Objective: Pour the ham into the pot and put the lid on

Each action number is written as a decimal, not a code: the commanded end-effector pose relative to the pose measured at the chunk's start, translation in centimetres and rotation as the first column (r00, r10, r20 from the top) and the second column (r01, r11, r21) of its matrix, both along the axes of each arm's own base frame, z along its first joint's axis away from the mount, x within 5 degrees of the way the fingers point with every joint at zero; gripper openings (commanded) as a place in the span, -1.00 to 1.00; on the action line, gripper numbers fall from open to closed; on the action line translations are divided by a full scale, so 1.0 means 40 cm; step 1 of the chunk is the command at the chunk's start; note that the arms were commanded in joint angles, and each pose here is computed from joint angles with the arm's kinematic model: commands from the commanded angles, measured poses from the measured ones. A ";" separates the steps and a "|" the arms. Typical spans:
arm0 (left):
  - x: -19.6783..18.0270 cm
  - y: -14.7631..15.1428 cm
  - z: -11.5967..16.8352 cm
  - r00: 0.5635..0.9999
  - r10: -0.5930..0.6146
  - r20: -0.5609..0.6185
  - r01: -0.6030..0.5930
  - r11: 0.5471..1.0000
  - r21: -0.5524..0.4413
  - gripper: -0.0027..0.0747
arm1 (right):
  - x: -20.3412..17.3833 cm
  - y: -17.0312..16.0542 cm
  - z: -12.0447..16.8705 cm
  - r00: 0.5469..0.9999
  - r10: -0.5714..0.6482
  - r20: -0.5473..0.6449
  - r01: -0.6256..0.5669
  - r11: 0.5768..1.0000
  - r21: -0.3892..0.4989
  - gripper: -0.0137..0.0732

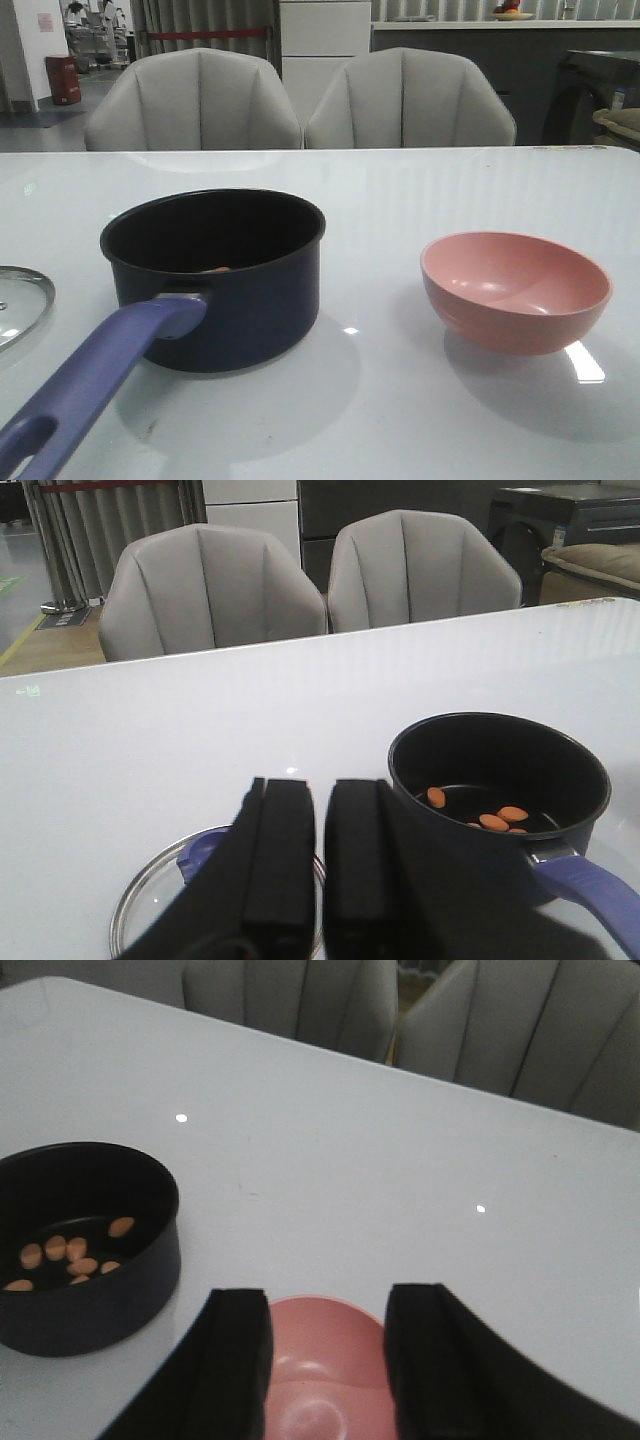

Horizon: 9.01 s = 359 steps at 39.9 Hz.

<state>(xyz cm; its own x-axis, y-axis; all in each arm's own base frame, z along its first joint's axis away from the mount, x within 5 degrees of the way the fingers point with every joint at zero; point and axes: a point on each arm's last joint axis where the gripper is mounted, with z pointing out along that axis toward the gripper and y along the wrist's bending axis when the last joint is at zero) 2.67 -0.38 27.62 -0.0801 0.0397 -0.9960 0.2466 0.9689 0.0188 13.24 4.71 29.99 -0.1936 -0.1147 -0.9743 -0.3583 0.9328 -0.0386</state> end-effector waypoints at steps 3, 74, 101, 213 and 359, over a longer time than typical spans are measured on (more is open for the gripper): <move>-0.013 0.002 0.037 0.993 -0.013 0.114 0.016 0.999 -0.031 -0.61 | -0.054 -0.019 0.016 0.989 -0.020 0.144 0.009 0.997 0.077 -0.17; 0.729 -0.057 0.043 0.437 0.280 -0.855 -0.314 0.938 0.147 0.70 | -0.100 -0.020 -0.066 0.999 0.042 0.012 -0.043 0.998 0.053 -0.37; 0.837 0.000 -0.127 0.147 0.218 -0.965 -0.322 0.933 0.161 0.70 | -0.100 -0.020 -0.066 0.999 0.042 0.012 -0.043 0.998 0.053 -0.37; 0.780 -0.481 0.140 0.398 -0.069 -0.915 0.360 0.929 0.087 -0.37 | -0.100 -0.020 -0.066 0.999 0.042 0.012 -0.043 0.998 0.053 -0.37; 0.068 -0.048 0.098 0.987 -0.141 -0.079 0.138 0.990 -0.041 -0.64 | -0.100 -0.020 -0.066 0.999 0.042 0.012 -0.043 0.998 0.053 -0.37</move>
<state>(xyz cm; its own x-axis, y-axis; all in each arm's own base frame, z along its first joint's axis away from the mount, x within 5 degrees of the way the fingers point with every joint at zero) 5.20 -2.46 30.28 -0.3071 0.0910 -0.9473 0.4061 0.9128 -0.0439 8.94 4.04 25.86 -0.2587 -0.1027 -0.9605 -0.4174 0.9086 0.0153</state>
